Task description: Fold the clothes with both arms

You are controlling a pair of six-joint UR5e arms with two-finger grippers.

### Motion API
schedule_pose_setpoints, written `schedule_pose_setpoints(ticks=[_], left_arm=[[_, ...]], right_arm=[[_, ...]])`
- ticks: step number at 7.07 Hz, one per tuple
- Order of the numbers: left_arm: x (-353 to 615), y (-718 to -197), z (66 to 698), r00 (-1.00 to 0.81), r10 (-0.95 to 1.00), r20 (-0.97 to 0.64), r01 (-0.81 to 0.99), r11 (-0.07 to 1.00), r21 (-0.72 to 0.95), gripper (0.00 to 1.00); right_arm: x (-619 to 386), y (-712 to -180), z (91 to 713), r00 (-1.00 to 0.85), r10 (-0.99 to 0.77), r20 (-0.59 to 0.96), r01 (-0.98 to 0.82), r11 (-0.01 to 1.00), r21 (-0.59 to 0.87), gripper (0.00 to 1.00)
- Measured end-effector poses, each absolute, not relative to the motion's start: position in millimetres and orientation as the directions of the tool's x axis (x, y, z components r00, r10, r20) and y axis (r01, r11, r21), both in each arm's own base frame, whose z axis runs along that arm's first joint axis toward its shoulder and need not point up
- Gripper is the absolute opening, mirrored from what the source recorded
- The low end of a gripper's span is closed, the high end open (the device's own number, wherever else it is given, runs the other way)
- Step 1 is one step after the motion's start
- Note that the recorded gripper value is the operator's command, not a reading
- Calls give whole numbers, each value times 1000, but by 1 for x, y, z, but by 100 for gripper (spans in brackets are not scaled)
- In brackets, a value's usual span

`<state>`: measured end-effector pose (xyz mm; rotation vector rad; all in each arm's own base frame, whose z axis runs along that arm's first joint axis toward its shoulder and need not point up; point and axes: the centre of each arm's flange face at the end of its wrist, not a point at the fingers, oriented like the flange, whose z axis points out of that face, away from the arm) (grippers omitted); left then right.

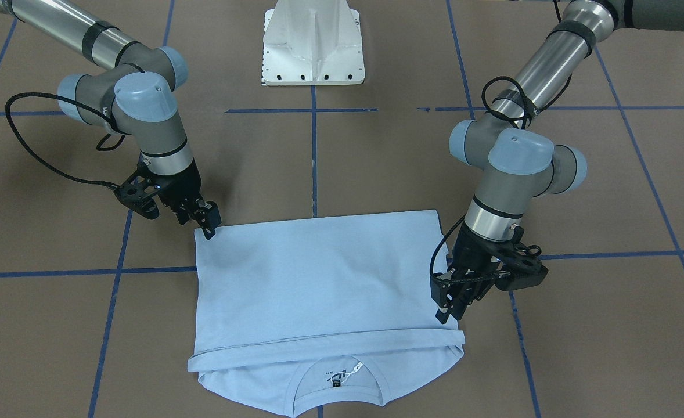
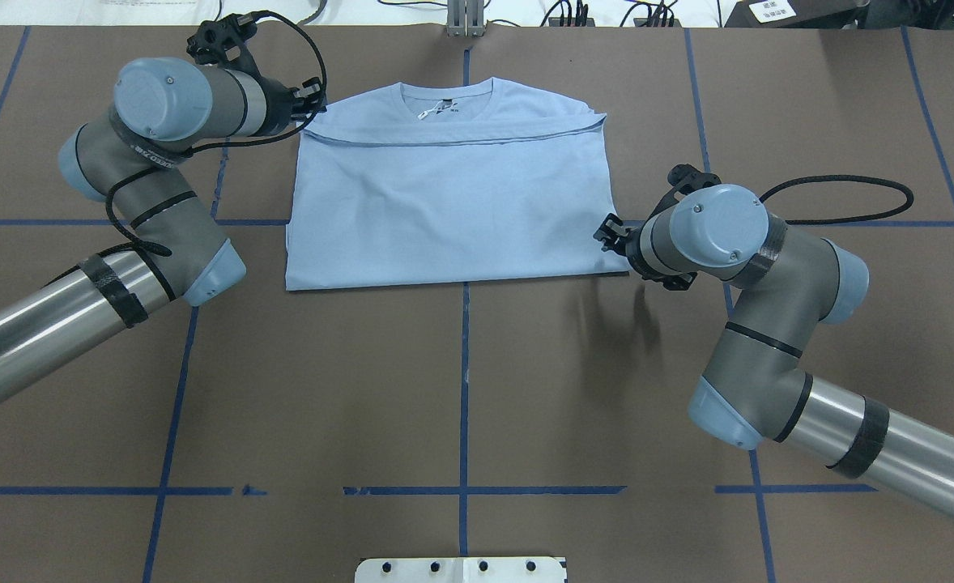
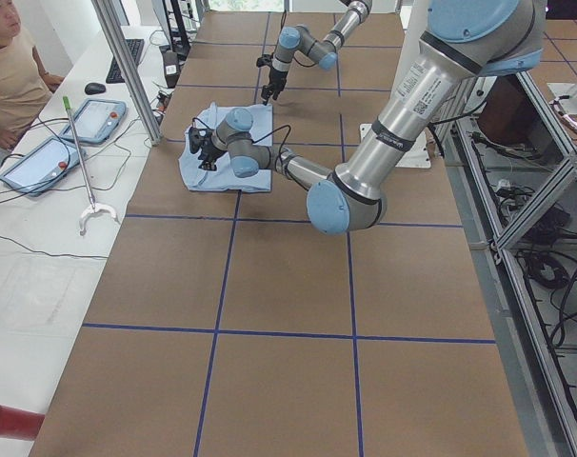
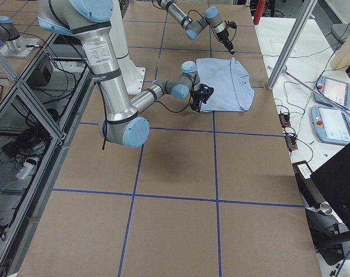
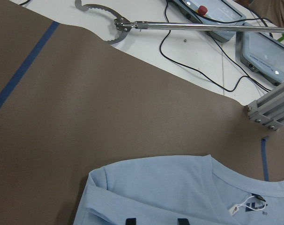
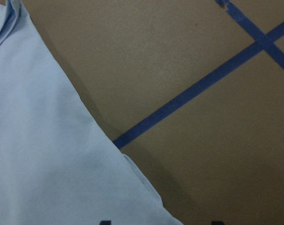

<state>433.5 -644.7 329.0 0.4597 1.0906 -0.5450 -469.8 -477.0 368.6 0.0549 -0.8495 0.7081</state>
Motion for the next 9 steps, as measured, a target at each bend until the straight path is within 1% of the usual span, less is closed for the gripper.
schedule_pose_setpoints(ticks=[2, 3, 4, 5, 6, 9], left_arm=[[433, -644, 331, 357, -189, -915, 621, 780, 82, 41], [433, -644, 332, 358, -189, -914, 620, 780, 81, 41], [433, -644, 332, 358, -190, -914, 620, 780, 81, 41], [433, -644, 333, 359, -190, -914, 620, 780, 81, 41], [433, -644, 333, 359, -191, -914, 621, 780, 81, 41], [433, -644, 334, 360, -191, -913, 622, 779, 82, 41]], right_arm=[[-475, -479, 373, 455, 554, 697, -594, 772, -226, 74], [-477, -479, 376, 457, 555, 694, -595, 772, -226, 67], [-478, -480, 376, 458, 556, 694, -595, 772, -225, 45], [-479, -481, 373, 457, 556, 695, -595, 771, -225, 15], [-479, -482, 373, 457, 557, 694, -596, 771, -225, 0], [-478, -485, 370, 451, 555, 699, -598, 769, -226, 0]])
